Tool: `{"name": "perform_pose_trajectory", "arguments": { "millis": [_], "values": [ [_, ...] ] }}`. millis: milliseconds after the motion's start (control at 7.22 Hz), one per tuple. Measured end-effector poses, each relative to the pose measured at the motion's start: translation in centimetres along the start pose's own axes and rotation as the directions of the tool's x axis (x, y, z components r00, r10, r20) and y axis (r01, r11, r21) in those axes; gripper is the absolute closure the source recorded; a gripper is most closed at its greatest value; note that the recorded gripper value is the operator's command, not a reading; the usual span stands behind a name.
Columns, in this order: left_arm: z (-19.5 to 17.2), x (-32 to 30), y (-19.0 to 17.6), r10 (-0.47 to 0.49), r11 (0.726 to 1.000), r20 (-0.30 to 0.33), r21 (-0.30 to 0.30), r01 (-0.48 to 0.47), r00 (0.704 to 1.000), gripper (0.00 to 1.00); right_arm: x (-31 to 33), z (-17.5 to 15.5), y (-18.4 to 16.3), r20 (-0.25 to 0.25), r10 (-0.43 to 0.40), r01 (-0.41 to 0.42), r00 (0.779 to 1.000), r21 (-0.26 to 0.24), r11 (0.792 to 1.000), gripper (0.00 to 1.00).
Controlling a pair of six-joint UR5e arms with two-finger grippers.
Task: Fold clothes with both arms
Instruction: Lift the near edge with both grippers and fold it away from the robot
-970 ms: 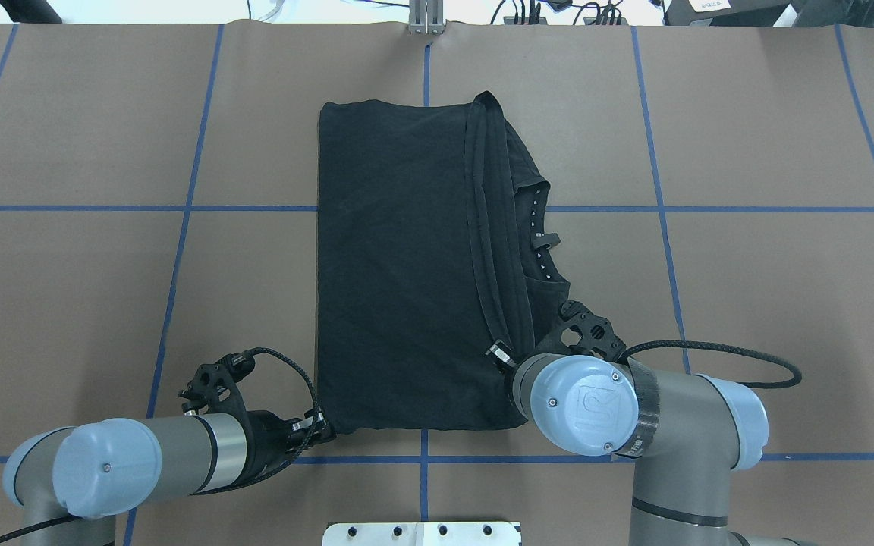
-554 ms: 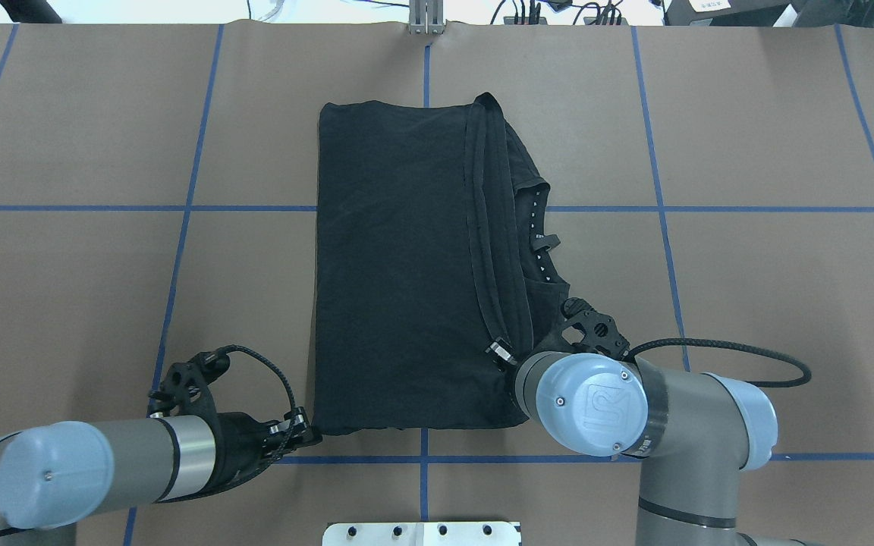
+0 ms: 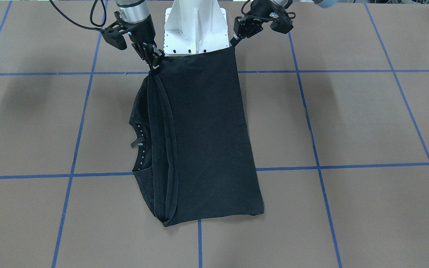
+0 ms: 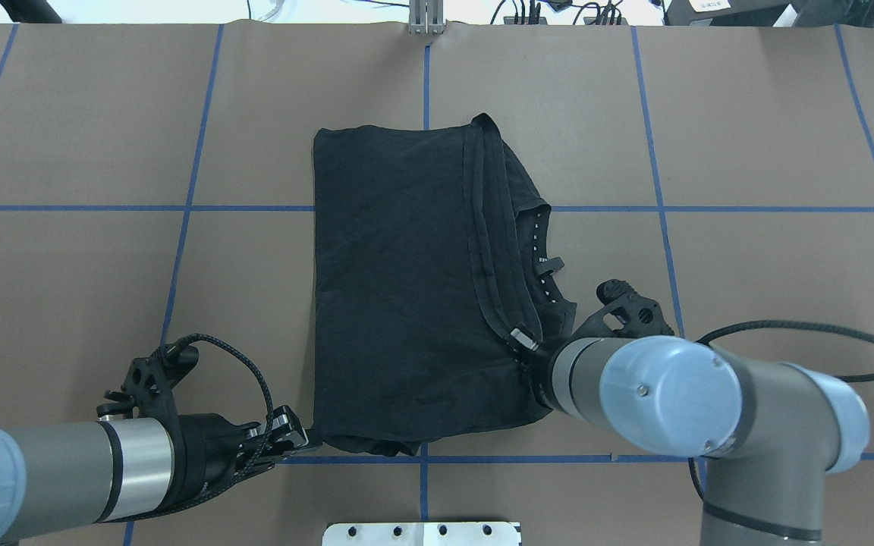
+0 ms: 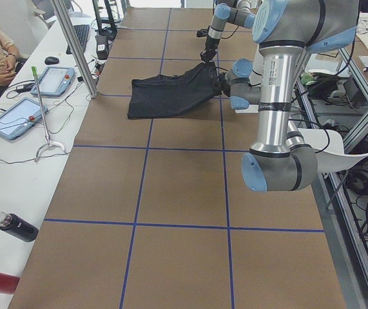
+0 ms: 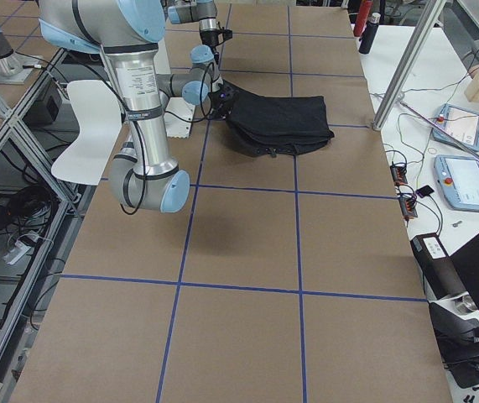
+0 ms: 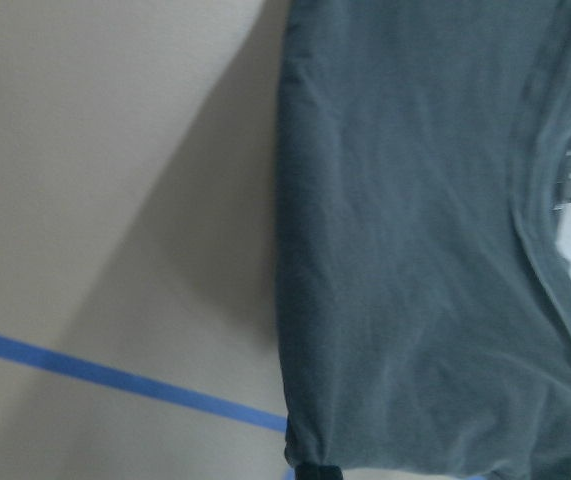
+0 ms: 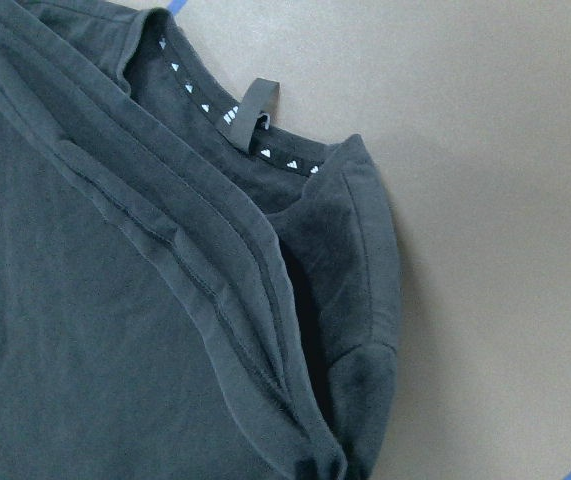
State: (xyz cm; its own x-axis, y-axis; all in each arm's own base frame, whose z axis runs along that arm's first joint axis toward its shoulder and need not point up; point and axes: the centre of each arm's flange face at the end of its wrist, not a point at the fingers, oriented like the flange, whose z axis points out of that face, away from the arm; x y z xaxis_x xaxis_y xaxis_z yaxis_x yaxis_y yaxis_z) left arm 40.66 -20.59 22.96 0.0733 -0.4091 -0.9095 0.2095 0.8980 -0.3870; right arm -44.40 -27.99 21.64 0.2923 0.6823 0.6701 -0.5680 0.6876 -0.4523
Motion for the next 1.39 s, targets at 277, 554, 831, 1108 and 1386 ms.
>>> {"name": "perform_pose_trajectory", "arguments": {
  "millis": [277,554,831,1108,1386],
  "values": [
    [-1.6,5.4,-2.2,0.032,0.998,-0.028,0.056,-0.03,0.999,1.0,-3.7,-2.5,-5.0,0.009,0.082,-0.082,0.997,-0.038,0.996,1.0],
    [-0.8,10.3,-10.0,0.116,0.982,-0.003,0.151,-0.114,0.993,1.0,-9.9,-1.9,-9.4,0.027,0.14,-0.14,0.99,-0.025,0.99,1.0],
    [0.9,11.9,-19.2,0.172,0.948,0.078,0.259,-0.186,0.982,1.0,-14.7,1.4,-13.7,0.043,0.166,-0.166,0.985,-0.016,0.986,1.0],
    [2.7,12.2,-27.5,0.197,0.91,0.135,0.343,-0.232,0.971,1.0,-19.6,6.8,-17.0,0.049,0.178,-0.178,0.983,0.002,0.984,1.0],
    [6.8,11.8,-35.4,0.2,0.887,0.148,0.393,-0.243,0.969,0.91,-23.4,12.0,-20.1,0.061,0.154,-0.155,0.986,0.022,0.988,0.22]
  ]
}}
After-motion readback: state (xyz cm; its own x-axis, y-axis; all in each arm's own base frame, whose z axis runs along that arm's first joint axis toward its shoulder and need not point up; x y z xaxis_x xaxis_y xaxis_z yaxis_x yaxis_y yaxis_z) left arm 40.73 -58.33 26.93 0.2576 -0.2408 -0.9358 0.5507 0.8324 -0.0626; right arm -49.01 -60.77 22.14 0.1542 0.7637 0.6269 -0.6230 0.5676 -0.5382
